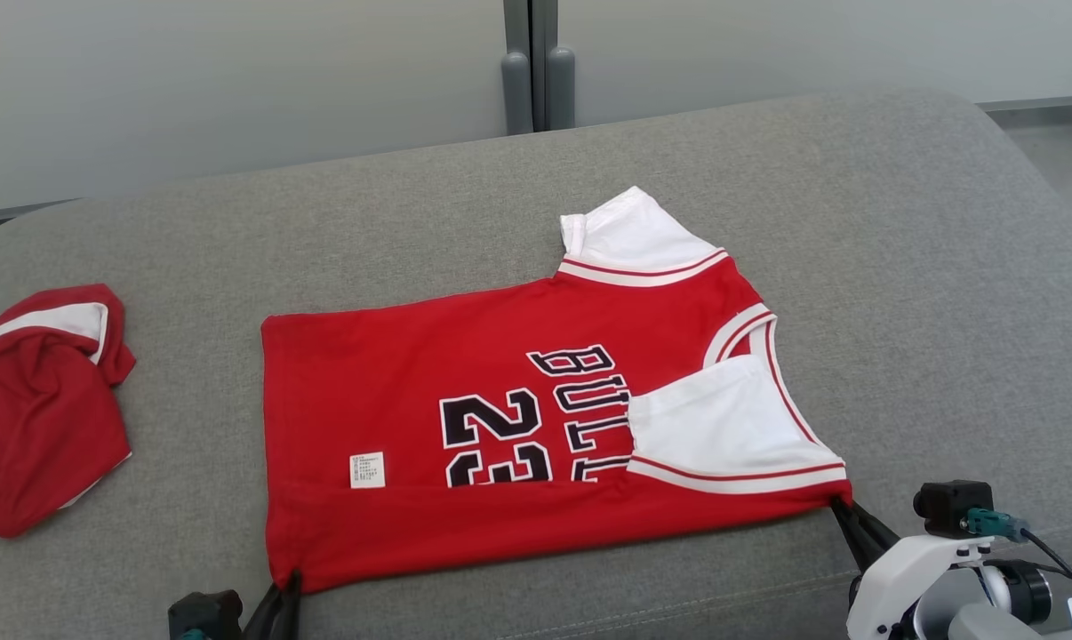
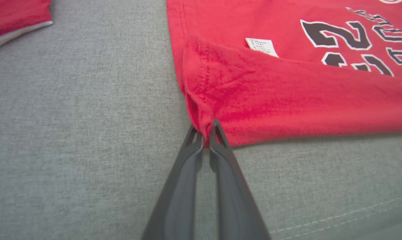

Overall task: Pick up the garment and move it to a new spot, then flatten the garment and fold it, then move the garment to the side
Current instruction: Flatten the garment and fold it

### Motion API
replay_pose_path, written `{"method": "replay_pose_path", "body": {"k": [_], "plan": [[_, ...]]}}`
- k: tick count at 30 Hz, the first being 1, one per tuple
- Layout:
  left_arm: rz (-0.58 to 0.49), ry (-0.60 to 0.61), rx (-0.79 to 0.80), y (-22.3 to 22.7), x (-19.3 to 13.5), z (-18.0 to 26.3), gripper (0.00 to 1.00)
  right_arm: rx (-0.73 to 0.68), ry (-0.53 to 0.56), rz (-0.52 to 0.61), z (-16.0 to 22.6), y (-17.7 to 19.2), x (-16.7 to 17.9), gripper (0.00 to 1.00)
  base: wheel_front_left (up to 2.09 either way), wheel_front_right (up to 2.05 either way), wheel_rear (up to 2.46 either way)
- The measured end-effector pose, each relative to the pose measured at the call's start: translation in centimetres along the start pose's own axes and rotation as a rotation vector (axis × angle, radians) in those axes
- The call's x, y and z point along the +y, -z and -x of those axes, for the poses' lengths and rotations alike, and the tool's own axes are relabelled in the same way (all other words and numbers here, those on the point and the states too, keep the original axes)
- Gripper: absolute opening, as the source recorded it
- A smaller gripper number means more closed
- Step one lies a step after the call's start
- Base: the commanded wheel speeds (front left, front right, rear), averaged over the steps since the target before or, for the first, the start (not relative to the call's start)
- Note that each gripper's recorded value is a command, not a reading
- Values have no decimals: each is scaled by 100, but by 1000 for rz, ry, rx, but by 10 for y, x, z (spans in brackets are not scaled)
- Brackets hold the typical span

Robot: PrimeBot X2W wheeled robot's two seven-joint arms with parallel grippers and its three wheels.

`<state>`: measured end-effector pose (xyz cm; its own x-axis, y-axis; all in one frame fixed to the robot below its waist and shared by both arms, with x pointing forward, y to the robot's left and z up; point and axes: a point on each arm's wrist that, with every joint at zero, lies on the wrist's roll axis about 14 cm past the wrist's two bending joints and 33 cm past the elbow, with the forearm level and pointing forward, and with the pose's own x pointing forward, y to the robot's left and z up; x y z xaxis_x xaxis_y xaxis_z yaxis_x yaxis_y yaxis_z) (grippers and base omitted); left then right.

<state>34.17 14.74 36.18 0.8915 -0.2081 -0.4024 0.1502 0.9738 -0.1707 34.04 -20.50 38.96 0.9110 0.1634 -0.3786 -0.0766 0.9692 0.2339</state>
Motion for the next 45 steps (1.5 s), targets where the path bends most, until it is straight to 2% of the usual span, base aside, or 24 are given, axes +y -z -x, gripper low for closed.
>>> {"method": "replay_pose_path", "body": {"k": [10,11,12,13,14,15,22,27,32,40,45], "plan": [[27,-25,30,15,4,11,0,58,-12,4,-5,11,5,0,0,0,0],[27,-26,32,16,4,12,41,72,-11,5,-5,13,5,0,0,0,0],[27,-29,32,16,5,12,94,75,-11,6,-5,14,5,0,0,0,0],[26,-34,31,15,6,12,100,72,-10,7,-5,13,5,40,0,0,0],[25,-39,31,15,7,12,100,70,-10,7,-5,13,5,87,0,0,0],[24,-45,27,14,8,12,100,64,-10,6,-5,11,6,100,0,0,0],[13,-68,-60,-14,15,7,100,-5,-9,-13,-4,-5,5,100,0,0,0],[-6,-79,-140,-37,16,10,100,-101,-8,1,-4,-33,1,100,0,0,0],[-30,-96,-268,-75,16,15,100,-213,-24,22,-5,-63,8,100,0,0,0],[-48,-138,-369,-102,22,28,100,-320,-63,79,-6,-89,29,100,0,0,0],[-49,-178,-424,-117,30,35,100,-407,-71,74,-1,-110,40,100,0,0,0]]}}
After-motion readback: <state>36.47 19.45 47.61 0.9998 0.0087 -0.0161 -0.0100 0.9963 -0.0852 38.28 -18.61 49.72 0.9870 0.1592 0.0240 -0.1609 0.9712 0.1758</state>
